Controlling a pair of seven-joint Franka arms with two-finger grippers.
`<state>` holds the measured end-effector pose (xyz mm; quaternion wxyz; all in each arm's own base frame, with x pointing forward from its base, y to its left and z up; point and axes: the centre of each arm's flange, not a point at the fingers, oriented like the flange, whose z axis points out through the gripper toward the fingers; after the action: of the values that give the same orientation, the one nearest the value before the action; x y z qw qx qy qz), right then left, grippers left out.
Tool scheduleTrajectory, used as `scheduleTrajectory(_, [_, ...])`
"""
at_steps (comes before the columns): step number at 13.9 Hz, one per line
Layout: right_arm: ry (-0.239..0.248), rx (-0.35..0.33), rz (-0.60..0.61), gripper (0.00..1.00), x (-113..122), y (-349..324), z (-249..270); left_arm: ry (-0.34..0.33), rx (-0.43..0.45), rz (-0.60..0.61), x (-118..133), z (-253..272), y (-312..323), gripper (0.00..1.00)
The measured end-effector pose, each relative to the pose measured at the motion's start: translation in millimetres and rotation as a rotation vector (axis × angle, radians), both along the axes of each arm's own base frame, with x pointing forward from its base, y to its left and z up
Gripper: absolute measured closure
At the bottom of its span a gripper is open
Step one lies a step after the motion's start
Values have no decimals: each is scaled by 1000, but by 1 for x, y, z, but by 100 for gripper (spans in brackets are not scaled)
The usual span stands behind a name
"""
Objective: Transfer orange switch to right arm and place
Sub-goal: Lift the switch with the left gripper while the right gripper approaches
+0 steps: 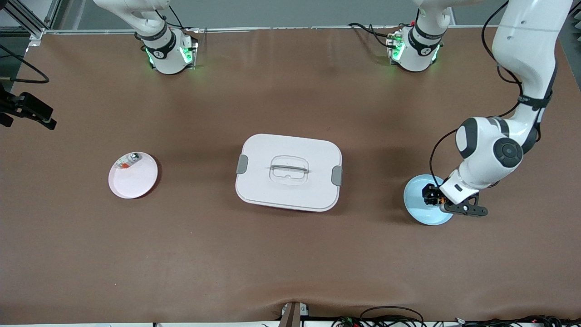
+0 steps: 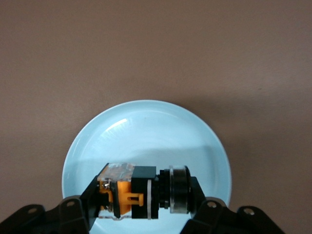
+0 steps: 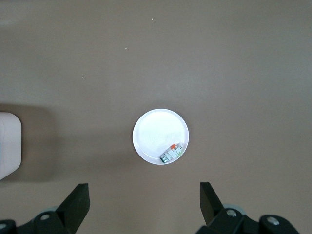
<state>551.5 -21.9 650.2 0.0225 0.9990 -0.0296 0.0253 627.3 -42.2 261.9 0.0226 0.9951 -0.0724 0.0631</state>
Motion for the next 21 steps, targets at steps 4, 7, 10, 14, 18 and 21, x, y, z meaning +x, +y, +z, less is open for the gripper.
scheduleTrajectory(4, [48,2,56,0,-5,35,-4,40,-7,42,-8,75,-40,28])
scheduleTrajectory(7, [100,42,59,0,-14,88,-13,112,-5,79,-17,126,-83,28])
scheduleTrajectory(10, [115,108,14,0,-23,125,-31,173,-38,156,-28,166,-126,28])
scheduleTrajectory(14, [37,153,-26,0,-53,185,-65,247,-173,278,-40,199,-177,28])
scheduleTrajectory(18, [-7,293,-102,0,-94,218,-97,345,-272,417,-57,228,-223,28])
scheduleTrajectory(21, [-42,392,-176,0,-105,248,-103,429,-321,536,-76,238,-264,28])
